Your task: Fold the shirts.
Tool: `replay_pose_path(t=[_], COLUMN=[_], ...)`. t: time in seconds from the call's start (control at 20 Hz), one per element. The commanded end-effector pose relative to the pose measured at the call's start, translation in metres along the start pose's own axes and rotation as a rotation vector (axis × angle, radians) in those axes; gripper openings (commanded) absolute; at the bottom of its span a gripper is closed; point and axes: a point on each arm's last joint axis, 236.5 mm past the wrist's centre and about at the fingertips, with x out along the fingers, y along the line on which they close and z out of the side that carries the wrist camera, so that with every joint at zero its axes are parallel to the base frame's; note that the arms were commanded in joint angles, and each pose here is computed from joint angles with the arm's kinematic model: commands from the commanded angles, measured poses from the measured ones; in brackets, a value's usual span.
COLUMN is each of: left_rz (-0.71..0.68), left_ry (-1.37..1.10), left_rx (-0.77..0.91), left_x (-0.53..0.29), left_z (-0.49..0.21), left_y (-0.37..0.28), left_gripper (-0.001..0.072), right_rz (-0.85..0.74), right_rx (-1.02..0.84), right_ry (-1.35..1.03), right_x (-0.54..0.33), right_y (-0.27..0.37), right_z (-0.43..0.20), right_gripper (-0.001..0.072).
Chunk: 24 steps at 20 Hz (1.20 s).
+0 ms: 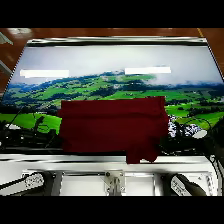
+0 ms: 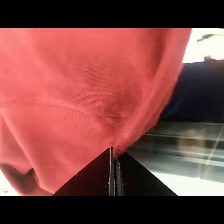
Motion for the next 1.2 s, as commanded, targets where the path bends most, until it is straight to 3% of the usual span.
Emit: replay_pose_path(t=[0.0,0.2,0.5,0.8,1.15], left_rz=[0.005,-0.004,-0.053,0.026,0.029], left_ry=[-0.018,-0.16,-0.309,-0.472,-0.444], left_rx=[0.016,0.134,0.239,0.21,0.225], left_x=[-0.005,-0.037,-0.067,-0.075,-0.058], left_z=[0.007,0.04,0.075,0.132,0.181], left_y=[-0.002,-0.034,-0.089,-0.086,-0.092], left_gripper=[0.0047,0.0047,0.0046,0.0046,0.0046], right_rz=[0.003,0.005,0.13,0.156,0.177], right_rx=[-0.069,-0.169,-0.135,-0.085,-0.138], right_ry=[0.026,-0.138,-0.426,-0.569,-0.594], right_x=[-0.008,-0.057,-0.101,-0.116,-0.105], right_y=[0.015,0.045,0.088,0.087,0.114], right_z=[-0.003,0.036,0.115,0.191,0.272], right_gripper=[0.0063,0.0062,0.0061,0.0061,0.0062])
